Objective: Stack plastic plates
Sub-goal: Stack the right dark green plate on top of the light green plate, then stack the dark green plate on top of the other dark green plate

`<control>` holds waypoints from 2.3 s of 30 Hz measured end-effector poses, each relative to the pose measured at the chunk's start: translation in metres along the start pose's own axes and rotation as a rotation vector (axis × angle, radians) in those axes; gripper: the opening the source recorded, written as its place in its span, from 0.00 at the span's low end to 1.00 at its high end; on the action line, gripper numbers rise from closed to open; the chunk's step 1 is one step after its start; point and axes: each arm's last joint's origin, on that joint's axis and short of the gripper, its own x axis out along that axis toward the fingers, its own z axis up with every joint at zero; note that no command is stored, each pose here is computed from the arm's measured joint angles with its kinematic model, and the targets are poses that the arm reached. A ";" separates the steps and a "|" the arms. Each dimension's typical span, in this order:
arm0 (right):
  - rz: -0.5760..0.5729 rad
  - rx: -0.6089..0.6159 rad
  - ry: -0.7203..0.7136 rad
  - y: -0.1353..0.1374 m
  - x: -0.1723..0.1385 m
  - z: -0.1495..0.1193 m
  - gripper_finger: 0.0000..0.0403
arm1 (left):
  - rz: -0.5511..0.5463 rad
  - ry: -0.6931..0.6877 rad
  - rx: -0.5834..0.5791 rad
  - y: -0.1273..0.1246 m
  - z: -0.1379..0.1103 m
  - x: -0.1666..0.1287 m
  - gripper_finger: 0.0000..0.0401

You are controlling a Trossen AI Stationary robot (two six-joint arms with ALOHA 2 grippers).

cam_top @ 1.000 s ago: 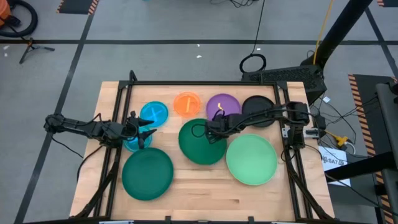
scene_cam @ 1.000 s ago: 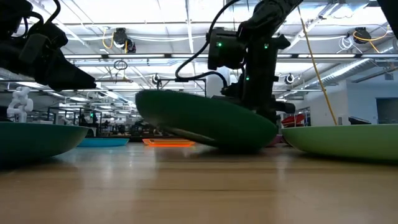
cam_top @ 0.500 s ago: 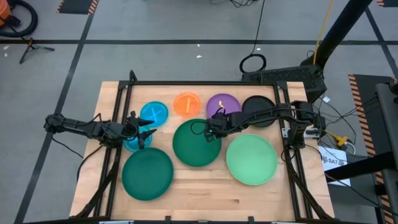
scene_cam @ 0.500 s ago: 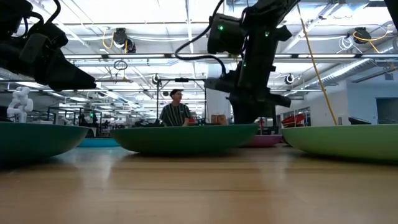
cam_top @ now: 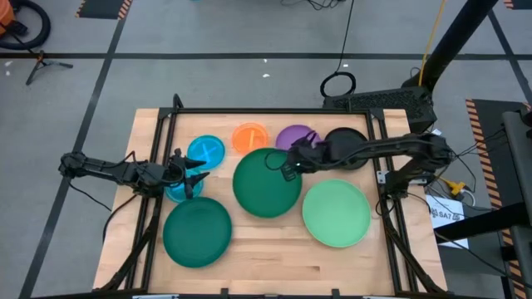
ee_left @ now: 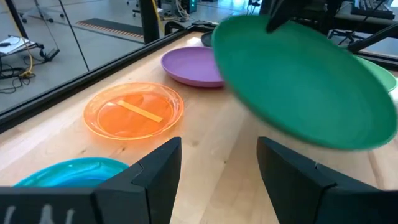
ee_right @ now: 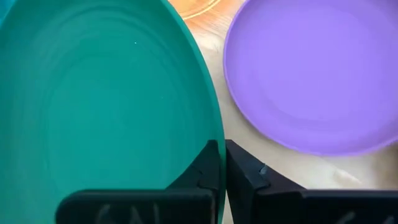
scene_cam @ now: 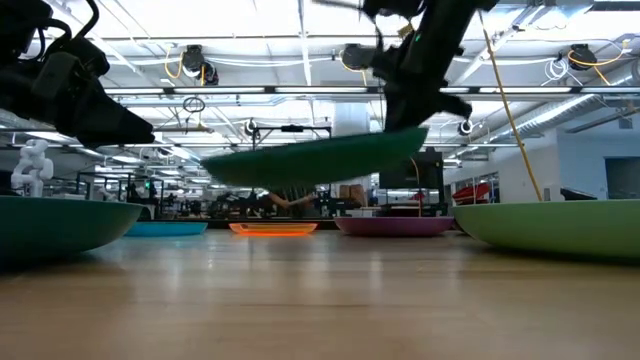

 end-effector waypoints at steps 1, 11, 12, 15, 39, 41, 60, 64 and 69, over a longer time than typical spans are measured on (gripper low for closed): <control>0.011 -0.006 -0.005 -0.002 -0.007 0.001 0.01 | 0.000 0.000 -0.002 0.000 0.000 0.000 0.53; -0.004 -0.059 0.066 -0.035 -0.075 -0.015 0.01 | 0.000 0.000 -0.058 0.000 0.000 0.000 0.53; -0.007 -0.056 0.074 -0.038 -0.081 -0.018 0.01 | 0.000 0.000 -0.065 0.000 0.000 0.000 0.53; -0.002 -0.053 0.087 -0.046 -0.092 -0.030 0.01 | 0.000 0.000 -0.088 0.000 0.000 0.000 0.53; 0.117 0.021 0.221 -0.146 -0.065 -0.132 0.01 | 0.000 0.000 -0.131 0.000 0.000 0.000 0.53; 0.085 0.011 0.220 -0.149 -0.065 -0.133 0.01 | 0.000 0.000 -0.131 0.000 0.000 0.000 0.53; 0.048 -0.006 0.231 -0.153 -0.065 -0.134 0.22 | 0.000 0.000 -0.188 0.000 0.000 0.000 0.53; 0.075 0.007 0.185 -0.149 -0.064 -0.132 0.27 | 0.000 0.000 -0.213 0.000 0.000 0.000 0.53; 0.206 -0.016 0.025 -0.133 -0.064 -0.123 0.27 | 0.000 0.000 -0.244 0.000 0.000 0.000 0.53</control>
